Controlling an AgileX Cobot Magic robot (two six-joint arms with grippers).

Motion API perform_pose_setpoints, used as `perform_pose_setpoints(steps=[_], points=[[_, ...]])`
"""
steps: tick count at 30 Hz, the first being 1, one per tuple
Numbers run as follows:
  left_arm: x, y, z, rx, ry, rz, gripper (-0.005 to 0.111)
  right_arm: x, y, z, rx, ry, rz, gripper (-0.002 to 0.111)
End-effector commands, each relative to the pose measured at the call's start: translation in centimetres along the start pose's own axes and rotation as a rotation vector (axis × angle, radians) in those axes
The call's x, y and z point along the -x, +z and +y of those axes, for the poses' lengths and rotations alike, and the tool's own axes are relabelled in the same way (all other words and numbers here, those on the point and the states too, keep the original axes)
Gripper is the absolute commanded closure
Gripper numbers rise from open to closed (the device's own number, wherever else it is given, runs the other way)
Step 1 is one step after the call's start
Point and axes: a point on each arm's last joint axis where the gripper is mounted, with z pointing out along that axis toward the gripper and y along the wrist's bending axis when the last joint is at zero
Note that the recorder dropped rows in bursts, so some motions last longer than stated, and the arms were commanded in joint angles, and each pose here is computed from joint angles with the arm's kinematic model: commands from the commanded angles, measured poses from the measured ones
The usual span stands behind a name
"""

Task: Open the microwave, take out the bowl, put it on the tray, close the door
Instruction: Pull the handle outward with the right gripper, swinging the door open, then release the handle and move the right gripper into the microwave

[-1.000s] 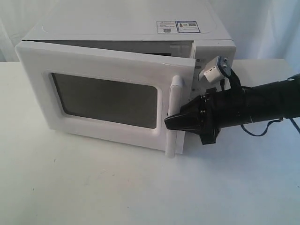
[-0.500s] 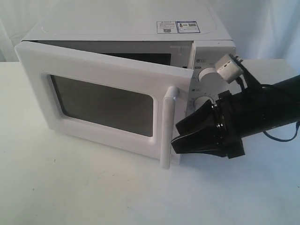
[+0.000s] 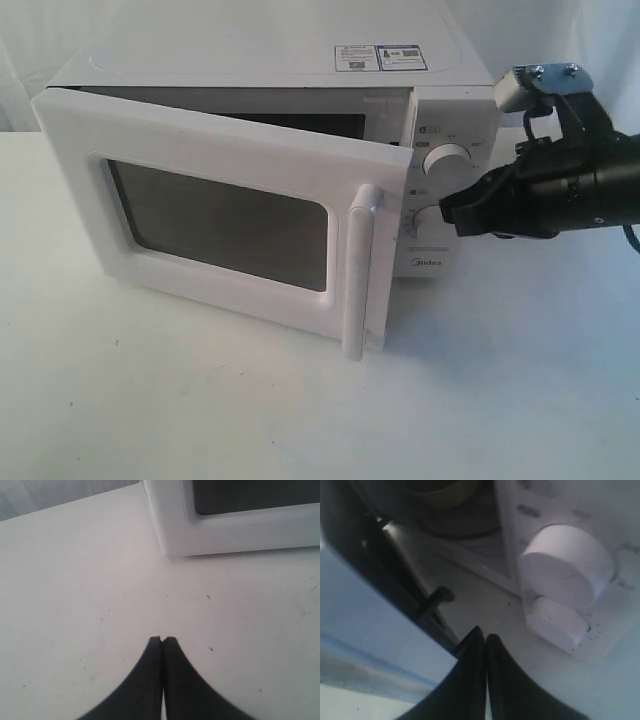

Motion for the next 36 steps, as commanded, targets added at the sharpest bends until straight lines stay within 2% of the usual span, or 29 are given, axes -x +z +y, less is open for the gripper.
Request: perform_pose_setpoints(steps=[1, 4, 7, 13, 17, 20, 26, 36], points=[[-0.1, 0.0, 0.0, -0.002, -0.011, -0.001, 0.107, -0.6, 2.0, -0.3, 0.058, 0.056, 0.005, 0.108], [-0.1, 0.0, 0.0, -0.002, -0.011, -0.001, 0.107, -1.3, 4.8, 0.3, 0.173, -0.018, 0.003, 0.108], [-0.1, 0.0, 0.0, -0.002, -0.011, -0.001, 0.107, -1.7, 6.1, -0.4, 0.125, -0.003, 0.007, 0.108], [-0.1, 0.0, 0.0, -0.002, -0.011, -0.001, 0.107, -2.0, 5.0, 2.8, 0.479, -0.027, 0.035, 0.108], [-0.1, 0.0, 0.0, -0.002, -0.011, -0.001, 0.107, -2.5, 4.5, 4.0, 0.617, -0.015, 0.066, 0.108], [-0.1, 0.0, 0.0, -0.002, -0.011, -0.001, 0.107, -3.4, 5.0, 6.2, 0.694, -0.035, 0.052, 0.108], [-0.1, 0.0, 0.0, -0.002, -0.011, -0.001, 0.107, -4.3, 5.6, 9.2, 0.769, -0.008, 0.006, 0.108], [-0.1, 0.0, 0.0, -0.002, -0.011, -0.001, 0.107, -5.7, 6.2, 16.0, 0.927, -0.092, 0.018, 0.108]])
